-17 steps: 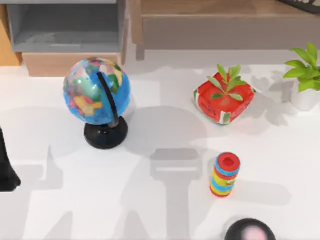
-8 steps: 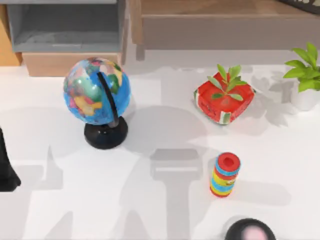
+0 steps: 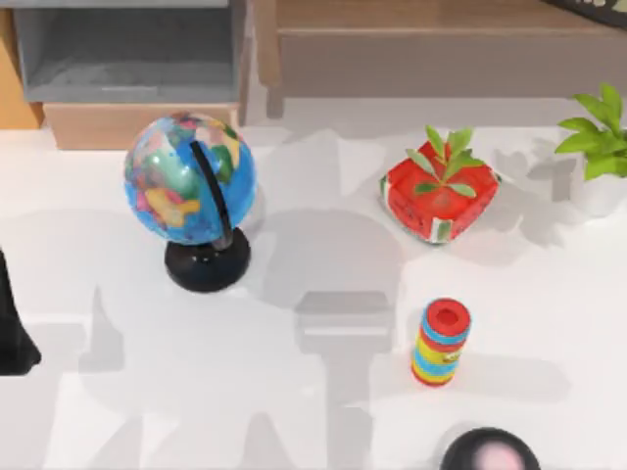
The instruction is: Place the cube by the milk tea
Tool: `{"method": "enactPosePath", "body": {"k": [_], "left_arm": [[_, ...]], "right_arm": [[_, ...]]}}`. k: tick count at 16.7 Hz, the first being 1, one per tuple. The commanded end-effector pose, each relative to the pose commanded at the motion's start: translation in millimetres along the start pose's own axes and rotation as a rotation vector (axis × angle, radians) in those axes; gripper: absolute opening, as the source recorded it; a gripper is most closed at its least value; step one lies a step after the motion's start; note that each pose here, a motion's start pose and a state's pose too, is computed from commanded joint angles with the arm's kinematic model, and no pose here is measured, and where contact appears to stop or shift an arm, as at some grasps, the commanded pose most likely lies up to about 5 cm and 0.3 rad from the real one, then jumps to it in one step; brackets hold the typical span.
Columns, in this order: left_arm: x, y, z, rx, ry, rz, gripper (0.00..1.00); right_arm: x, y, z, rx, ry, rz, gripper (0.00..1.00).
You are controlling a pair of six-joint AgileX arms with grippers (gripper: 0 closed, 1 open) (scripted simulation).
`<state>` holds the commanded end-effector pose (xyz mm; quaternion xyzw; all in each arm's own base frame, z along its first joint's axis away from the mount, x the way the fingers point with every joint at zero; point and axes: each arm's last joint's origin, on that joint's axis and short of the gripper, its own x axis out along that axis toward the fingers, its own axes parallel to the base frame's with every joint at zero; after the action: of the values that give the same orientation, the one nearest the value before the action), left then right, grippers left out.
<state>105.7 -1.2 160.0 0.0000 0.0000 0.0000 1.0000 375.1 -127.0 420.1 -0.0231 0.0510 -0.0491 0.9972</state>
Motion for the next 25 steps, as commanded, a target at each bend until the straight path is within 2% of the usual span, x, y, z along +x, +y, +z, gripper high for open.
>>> {"method": "enactPosePath", "body": {"k": [4,11,15,19,25], "left_arm": [[0,0,0,0.0,0.0,0.0,1.0],[0,0,0,0.0,0.0,0.0,1.0],[0,0,0,0.0,0.0,0.0,1.0],[0,0,0,0.0,0.0,0.0,1.0],[0,0,0,0.0,0.0,0.0,1.0]], "right_arm": [[-54,5,-40,-0.008,0.288,-0.001,0.0],[-153,22,-180,0.008,1.004,0.064,0.0],[-207,32,-236,-0.01,1.314,0.112,0.0],[-235,35,-258,-0.022,1.466,0.118,0.0],[-235,35,-259,-0.022,1.47,0.12,0.0]]}}
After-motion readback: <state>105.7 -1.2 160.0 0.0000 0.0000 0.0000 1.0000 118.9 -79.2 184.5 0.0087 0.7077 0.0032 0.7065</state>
